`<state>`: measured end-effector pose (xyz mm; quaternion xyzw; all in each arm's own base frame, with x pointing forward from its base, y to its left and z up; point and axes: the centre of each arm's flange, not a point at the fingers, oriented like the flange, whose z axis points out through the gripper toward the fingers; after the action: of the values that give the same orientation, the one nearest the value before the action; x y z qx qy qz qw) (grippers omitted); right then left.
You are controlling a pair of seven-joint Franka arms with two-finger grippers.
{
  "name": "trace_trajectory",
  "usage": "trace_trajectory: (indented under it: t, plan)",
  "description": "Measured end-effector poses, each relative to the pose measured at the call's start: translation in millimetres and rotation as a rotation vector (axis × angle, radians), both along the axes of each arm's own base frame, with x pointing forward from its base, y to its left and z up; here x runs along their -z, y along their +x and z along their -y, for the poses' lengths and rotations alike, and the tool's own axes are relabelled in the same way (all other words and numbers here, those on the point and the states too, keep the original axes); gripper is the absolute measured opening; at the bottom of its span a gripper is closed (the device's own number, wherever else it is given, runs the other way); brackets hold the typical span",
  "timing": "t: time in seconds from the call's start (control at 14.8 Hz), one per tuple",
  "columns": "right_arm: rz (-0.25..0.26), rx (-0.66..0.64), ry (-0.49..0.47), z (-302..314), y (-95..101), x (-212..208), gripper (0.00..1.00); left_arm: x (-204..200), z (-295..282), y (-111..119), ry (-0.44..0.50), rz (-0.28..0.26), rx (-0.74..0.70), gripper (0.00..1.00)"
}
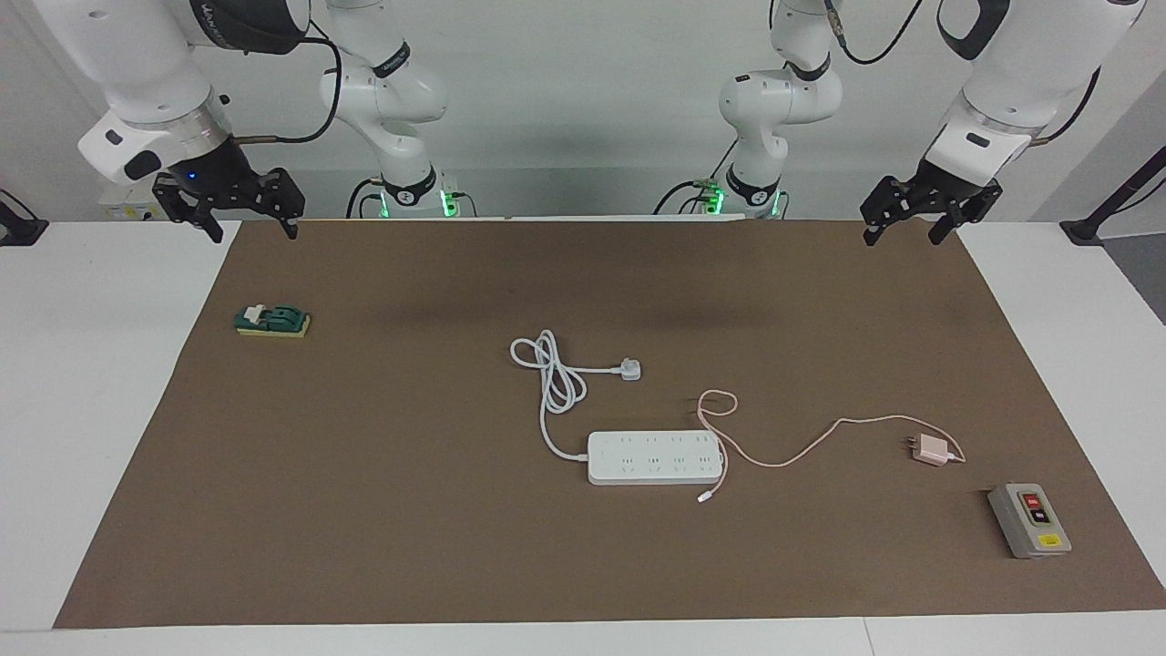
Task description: Unplug charger and place it aside
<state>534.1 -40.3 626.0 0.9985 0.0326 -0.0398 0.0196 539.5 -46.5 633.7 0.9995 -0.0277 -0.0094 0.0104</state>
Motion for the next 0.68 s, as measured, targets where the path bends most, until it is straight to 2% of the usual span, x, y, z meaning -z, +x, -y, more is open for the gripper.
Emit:
trace_trajectory:
  t: [0.68]
  plan:
    - [0.002,0.02,0.01,-2.7,0.1,-1.1,1.0,1.6,0.4,1.2,0.0,0.002,0.01,1.0]
